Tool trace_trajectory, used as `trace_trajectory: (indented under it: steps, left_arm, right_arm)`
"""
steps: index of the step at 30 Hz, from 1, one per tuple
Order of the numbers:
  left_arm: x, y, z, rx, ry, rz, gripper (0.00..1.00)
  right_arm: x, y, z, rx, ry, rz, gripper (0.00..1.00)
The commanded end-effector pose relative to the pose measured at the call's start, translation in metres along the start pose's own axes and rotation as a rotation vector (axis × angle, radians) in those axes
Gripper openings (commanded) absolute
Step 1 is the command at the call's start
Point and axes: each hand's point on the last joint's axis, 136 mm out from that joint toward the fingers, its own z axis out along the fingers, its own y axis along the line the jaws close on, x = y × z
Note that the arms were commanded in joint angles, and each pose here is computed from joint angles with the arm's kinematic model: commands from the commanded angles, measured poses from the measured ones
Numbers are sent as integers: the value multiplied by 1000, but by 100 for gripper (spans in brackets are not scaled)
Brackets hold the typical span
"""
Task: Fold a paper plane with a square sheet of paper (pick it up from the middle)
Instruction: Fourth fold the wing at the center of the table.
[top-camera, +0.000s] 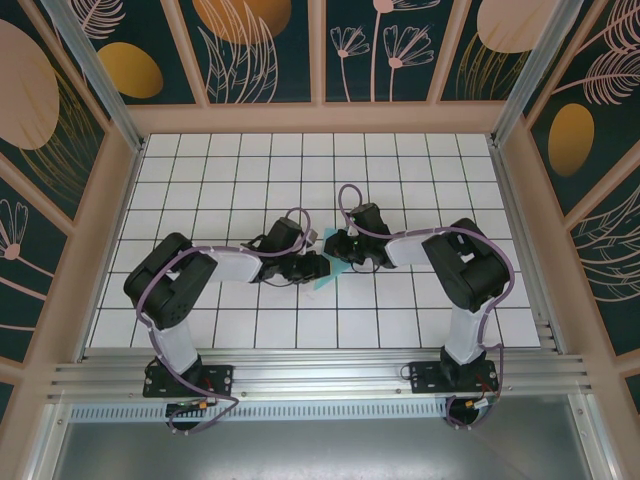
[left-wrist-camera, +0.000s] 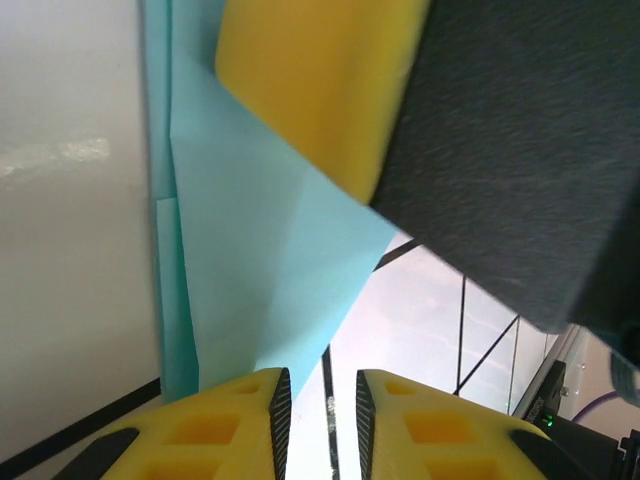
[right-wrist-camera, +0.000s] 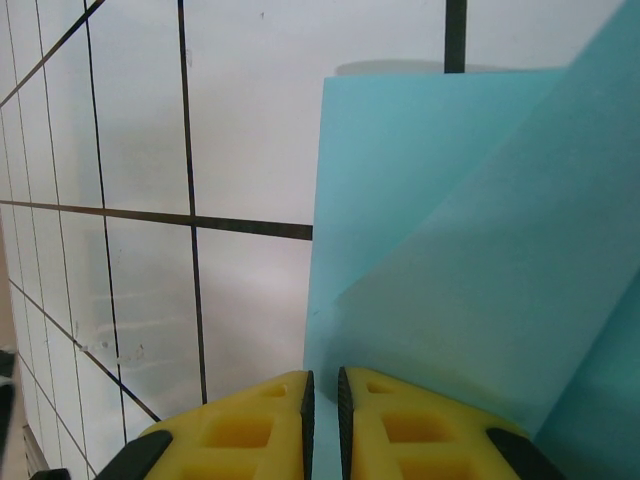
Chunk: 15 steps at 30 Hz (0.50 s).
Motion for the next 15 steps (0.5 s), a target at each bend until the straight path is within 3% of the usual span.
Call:
trace_trajectory:
  steps: [1, 7, 15]
  left_arm:
    - [9, 14, 2, -22, 20, -16, 28]
    - [31, 44, 1, -116, 72, -23, 27]
    - [43, 59, -2, -163, 106, -12, 27]
  right_arm:
    - [54, -85, 7, 283, 127, 88, 19]
    - [52, -83, 7, 281, 123, 87, 19]
    - [52, -84, 8, 289, 125, 88, 20]
